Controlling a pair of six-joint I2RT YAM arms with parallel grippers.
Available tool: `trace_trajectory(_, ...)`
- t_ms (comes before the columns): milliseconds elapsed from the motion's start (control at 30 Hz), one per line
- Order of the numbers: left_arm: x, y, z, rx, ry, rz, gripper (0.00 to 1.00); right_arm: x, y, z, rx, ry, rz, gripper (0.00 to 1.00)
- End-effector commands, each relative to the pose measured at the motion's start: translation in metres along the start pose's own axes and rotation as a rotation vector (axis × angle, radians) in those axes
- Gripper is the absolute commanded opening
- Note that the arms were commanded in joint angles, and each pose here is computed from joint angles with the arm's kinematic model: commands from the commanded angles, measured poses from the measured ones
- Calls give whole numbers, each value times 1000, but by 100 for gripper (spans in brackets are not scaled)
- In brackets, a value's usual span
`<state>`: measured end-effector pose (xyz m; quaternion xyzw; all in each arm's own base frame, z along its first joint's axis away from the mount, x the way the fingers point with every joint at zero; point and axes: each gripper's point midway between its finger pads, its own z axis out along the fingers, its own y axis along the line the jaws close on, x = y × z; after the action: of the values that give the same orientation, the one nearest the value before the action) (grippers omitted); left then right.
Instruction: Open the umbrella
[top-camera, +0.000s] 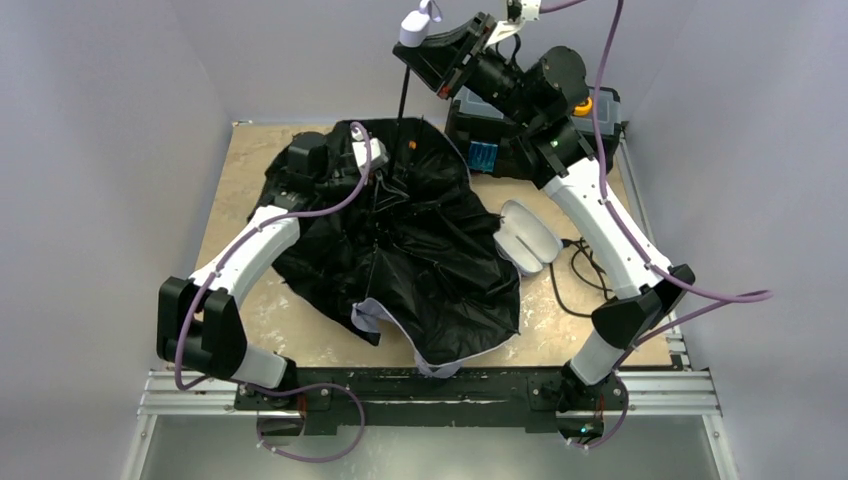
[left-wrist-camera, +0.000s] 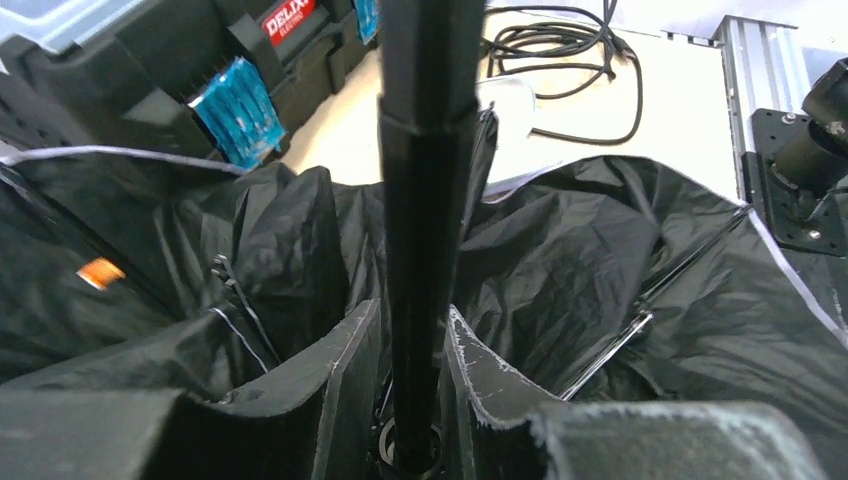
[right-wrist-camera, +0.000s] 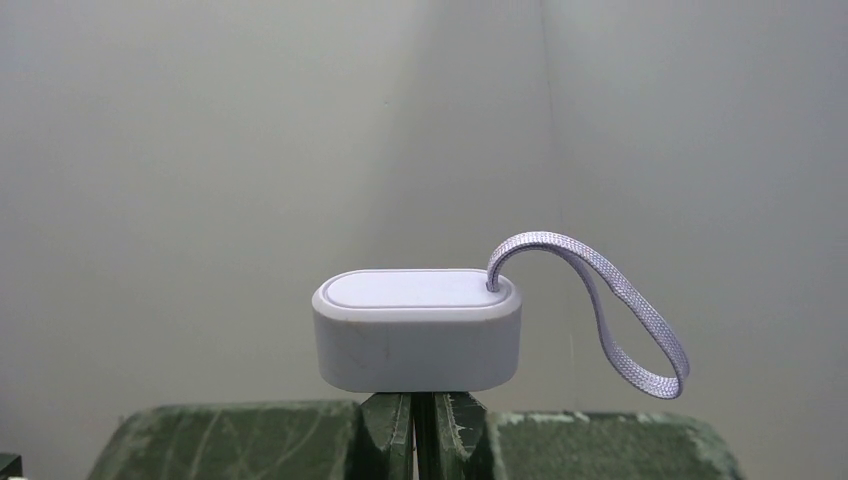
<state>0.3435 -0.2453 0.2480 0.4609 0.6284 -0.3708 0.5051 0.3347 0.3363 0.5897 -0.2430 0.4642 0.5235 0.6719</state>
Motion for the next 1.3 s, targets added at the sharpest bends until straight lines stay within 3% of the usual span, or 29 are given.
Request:
trace_trajectory(0, 68, 14, -6, -23, 161, -103, 28, -182, 79, -35, -79, -475, -188, 0)
trace_trajectory(567, 83, 44, -42, -70, 253, -101, 44, -228, 110, -50, -128, -584, -266, 0)
trace_trajectory(633, 85, 50, -47, -89, 261, -105, 40, -231, 113, -51, -135, -589, -273, 0)
trace_trajectory(700, 86, 58, -53, -120, 276, -105, 31, -230, 115, -52, -140, -583, -280, 0)
trace_trajectory(800, 73, 73, -62, -178, 263, -67, 0, -210, 105, -51, -110, -524, -260, 0)
trace_trajectory(900, 47, 84, -69, -223, 244, 35, 0, -165, 79, -50, -43, -411, -228, 1)
trace_trajectory(967, 23, 83, -76, -227, 232, 126, 0, -131, 66, -56, -12, -335, -218, 21)
trace_trajectory(1033, 2, 79, -83, -211, 224, 198, 0, -97, 56, -61, 9, -253, -201, 51)
trace_trajectory(1100, -10, 67, -96, -184, 240, 258, 0, -67, 49, -69, 16, -171, -207, 74)
trace_trajectory(1167, -19, 63, -109, -185, 274, 339, 0, -43, 41, -79, 54, -104, -196, 87)
trace_trajectory(1267, -42, 70, -135, -245, 295, 438, 0, -9, 30, -100, 105, 1, -247, 95)
